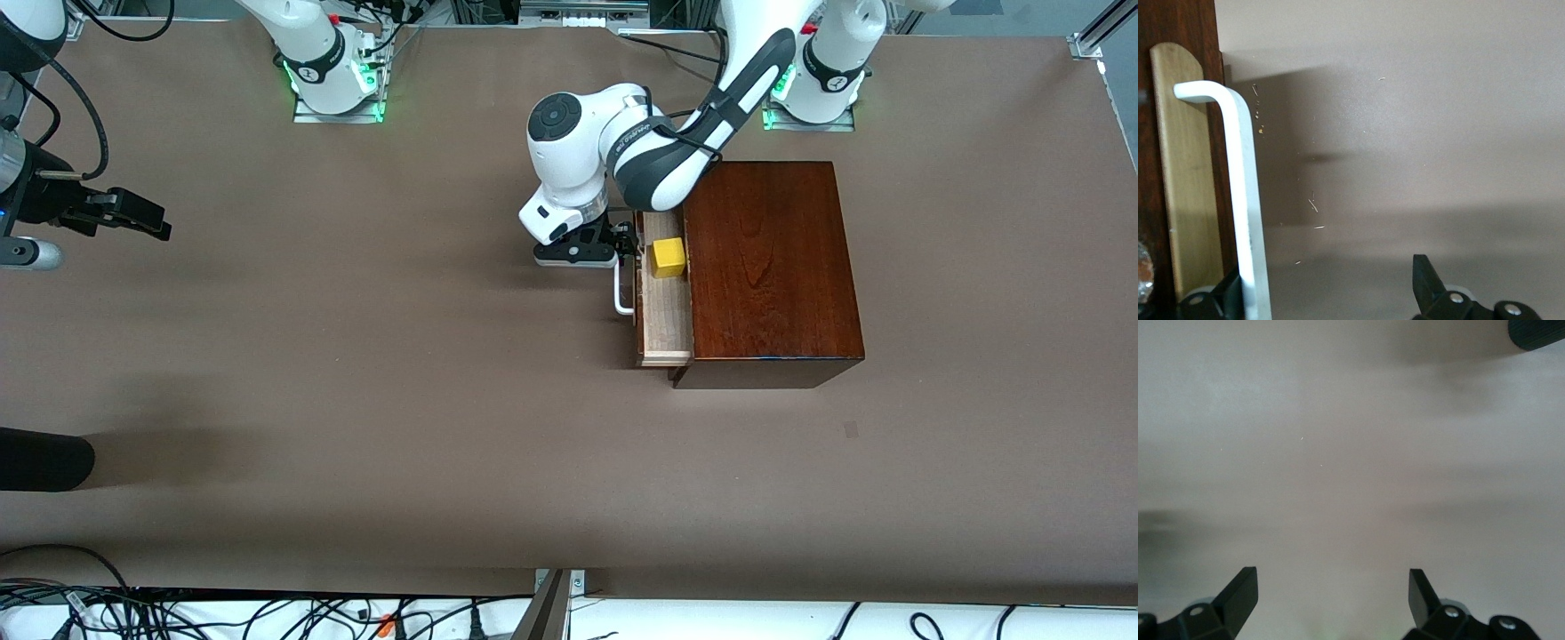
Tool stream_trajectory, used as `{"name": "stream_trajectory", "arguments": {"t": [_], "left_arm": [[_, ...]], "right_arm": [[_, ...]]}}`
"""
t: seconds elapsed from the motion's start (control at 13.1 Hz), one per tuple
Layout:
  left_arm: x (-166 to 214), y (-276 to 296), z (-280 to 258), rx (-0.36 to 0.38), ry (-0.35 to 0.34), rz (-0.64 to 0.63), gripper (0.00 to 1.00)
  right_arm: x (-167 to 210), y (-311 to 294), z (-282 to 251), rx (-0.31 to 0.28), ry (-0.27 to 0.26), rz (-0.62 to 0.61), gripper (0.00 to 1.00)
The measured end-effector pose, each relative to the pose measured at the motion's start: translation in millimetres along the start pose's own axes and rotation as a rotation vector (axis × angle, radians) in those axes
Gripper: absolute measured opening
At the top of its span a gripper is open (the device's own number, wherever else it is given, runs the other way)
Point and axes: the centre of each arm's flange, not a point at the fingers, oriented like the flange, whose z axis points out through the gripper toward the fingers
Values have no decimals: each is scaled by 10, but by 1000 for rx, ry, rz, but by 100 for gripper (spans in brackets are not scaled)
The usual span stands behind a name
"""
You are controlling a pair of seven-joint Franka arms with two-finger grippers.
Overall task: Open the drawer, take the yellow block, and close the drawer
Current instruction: 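Pull the drawer open by its handle with the left gripper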
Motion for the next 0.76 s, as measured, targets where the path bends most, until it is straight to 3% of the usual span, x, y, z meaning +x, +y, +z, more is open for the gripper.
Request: {"name": "stream_trajectory", "arguments": {"t": [0.38, 0.76], "left_arm": [[9, 78, -86, -7, 2, 3, 100], [2, 174, -368, 32, -13, 36, 100]], "right_arm": [[20, -3, 39, -1, -7, 0, 100], [20, -4, 40, -1, -7, 0, 100]]}}
